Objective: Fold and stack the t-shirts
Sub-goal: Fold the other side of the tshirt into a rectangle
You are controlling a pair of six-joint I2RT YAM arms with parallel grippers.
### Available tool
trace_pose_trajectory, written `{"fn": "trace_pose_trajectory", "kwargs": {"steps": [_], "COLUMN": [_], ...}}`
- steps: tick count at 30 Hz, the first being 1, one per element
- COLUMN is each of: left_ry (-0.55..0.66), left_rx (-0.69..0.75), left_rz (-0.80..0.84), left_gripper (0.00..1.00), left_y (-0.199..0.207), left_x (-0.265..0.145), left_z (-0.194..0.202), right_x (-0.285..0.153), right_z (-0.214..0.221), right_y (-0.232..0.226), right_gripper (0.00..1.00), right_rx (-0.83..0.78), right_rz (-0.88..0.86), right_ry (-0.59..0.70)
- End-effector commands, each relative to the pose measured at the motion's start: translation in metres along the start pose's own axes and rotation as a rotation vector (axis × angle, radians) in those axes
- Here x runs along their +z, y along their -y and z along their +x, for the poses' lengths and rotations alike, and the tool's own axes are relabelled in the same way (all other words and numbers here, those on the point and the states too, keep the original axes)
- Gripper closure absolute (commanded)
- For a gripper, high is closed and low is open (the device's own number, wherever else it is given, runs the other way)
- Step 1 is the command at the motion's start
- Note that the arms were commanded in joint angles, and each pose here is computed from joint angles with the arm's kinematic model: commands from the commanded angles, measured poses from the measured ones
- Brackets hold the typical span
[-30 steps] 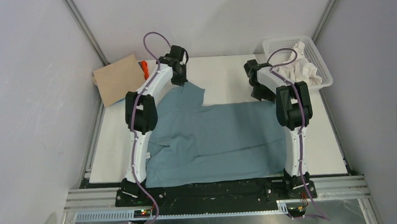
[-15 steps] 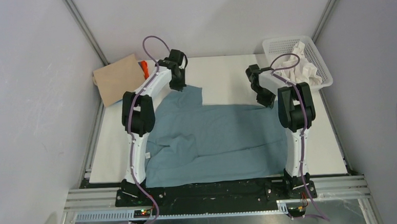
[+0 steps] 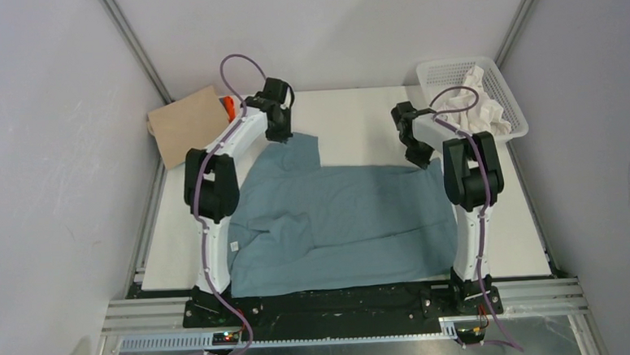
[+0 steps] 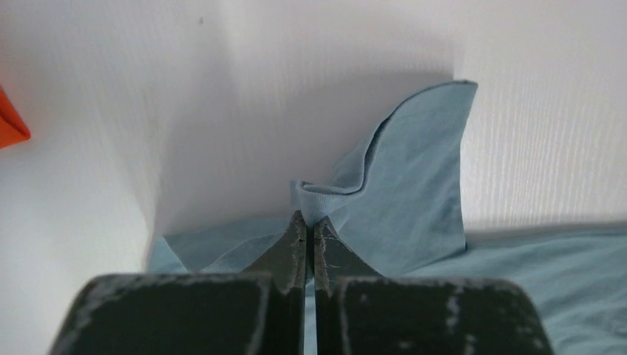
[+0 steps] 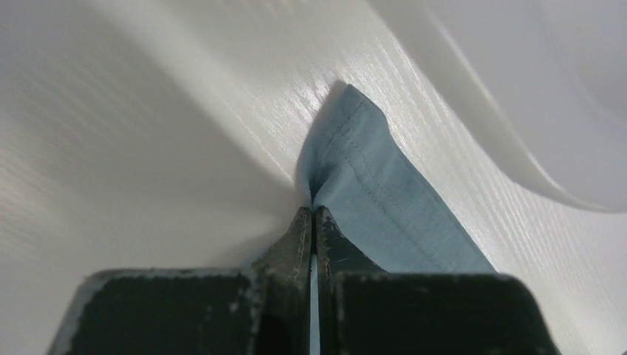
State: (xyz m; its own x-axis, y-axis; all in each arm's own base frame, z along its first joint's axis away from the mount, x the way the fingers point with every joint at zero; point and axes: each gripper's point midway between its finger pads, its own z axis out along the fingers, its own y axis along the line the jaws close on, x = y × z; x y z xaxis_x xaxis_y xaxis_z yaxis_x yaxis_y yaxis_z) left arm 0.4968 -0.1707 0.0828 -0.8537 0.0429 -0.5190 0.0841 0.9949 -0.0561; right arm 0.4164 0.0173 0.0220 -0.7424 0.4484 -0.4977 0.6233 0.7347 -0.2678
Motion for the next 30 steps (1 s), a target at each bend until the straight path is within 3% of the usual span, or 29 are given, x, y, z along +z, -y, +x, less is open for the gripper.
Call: {"fn": "trace_pose_trajectory", "kwargs": {"steps": [1,22,30], "left_ry": [0.131,0.277,0.275], "left_rx": [0.045,0.087,0.014], "left_rz": [0.040,0.067,0.075], "left_gripper": [1.00,1.00,1.00], "left_y": [0.013,0.026,0.015], "left_x": [-0.049,-0.151,-0.165], "left_z": [-0.024,0.098,0.159], "right_x": [-0.024,-0.090,-0.098], "right_z": [-0.015,0.043,0.054], "right_y": [-0.007,0.044,0.073], "right_gripper": [1.00,1.00,1.00], "right_rx": [0.064,-0.021,-0.030], "right_rz": [-0.100,-0.149,-0.147], "right_ry": [0.076,0.144,0.166]}}
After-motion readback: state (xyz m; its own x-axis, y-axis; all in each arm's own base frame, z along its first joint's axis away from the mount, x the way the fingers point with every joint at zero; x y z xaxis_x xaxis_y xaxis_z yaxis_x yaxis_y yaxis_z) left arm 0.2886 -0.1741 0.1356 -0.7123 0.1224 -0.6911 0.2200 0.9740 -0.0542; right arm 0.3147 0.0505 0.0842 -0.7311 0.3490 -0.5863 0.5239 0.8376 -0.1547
